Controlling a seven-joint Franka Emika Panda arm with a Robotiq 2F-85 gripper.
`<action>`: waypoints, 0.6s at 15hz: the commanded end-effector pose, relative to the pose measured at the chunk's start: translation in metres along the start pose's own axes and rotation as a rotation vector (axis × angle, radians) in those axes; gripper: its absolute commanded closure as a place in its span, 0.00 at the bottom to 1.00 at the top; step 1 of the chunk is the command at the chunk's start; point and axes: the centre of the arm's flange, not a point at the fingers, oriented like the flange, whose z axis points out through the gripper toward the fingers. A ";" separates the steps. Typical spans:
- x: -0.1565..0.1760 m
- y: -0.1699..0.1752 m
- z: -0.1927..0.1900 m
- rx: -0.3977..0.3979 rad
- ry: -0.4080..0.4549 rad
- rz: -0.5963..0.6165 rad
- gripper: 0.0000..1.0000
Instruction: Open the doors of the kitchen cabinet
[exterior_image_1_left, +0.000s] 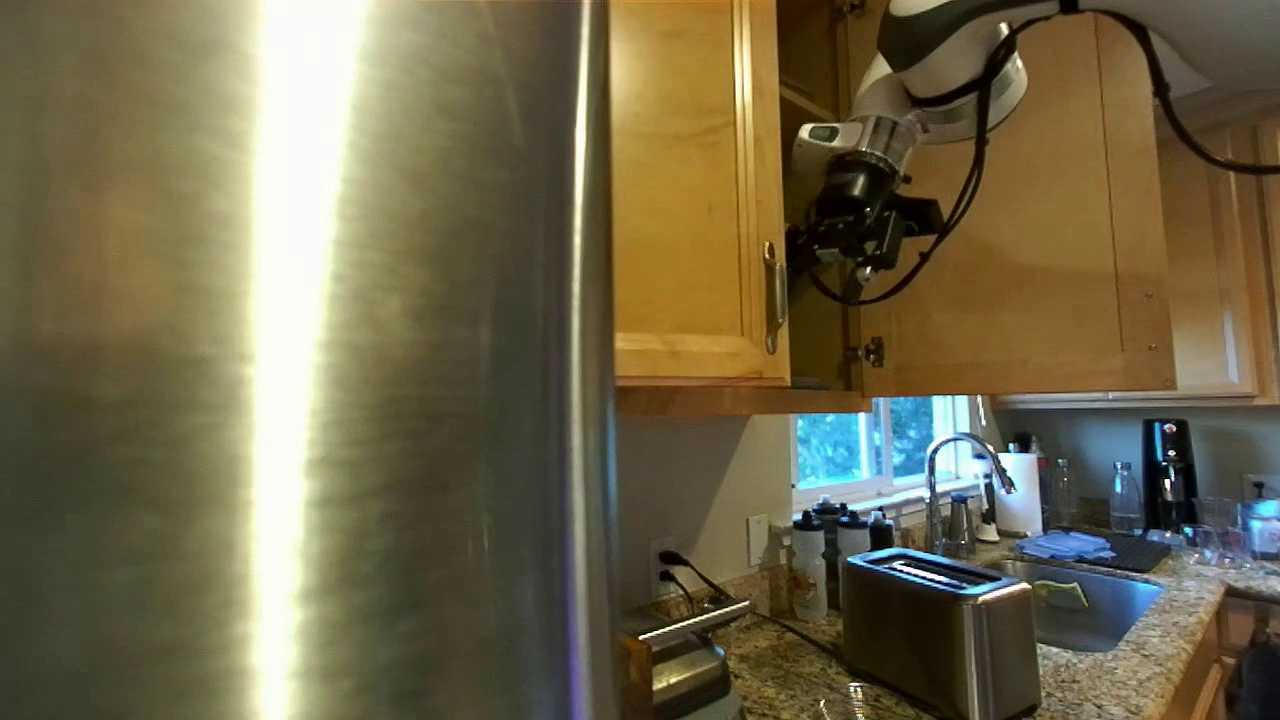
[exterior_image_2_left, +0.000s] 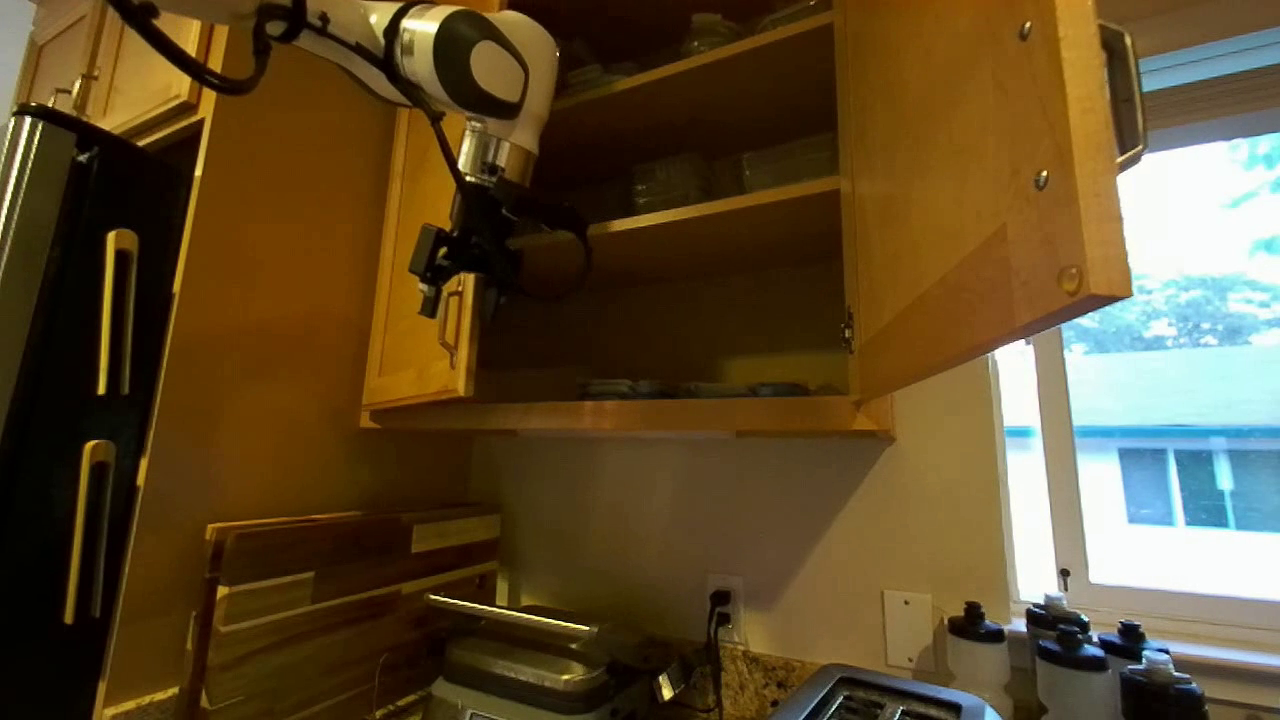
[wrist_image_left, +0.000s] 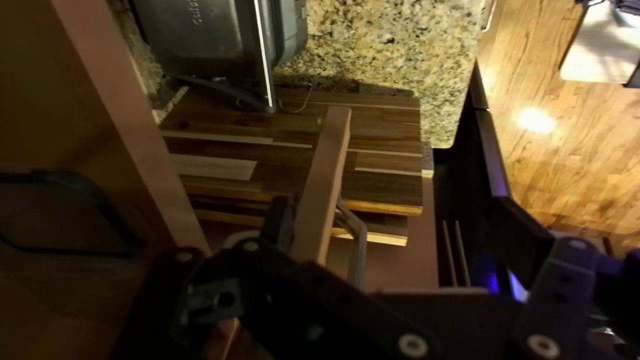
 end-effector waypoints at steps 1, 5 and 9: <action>0.060 -0.053 0.025 0.129 0.029 -0.130 0.00; 0.085 -0.097 0.034 0.238 0.012 -0.255 0.00; 0.096 -0.098 0.053 0.256 -0.037 -0.229 0.00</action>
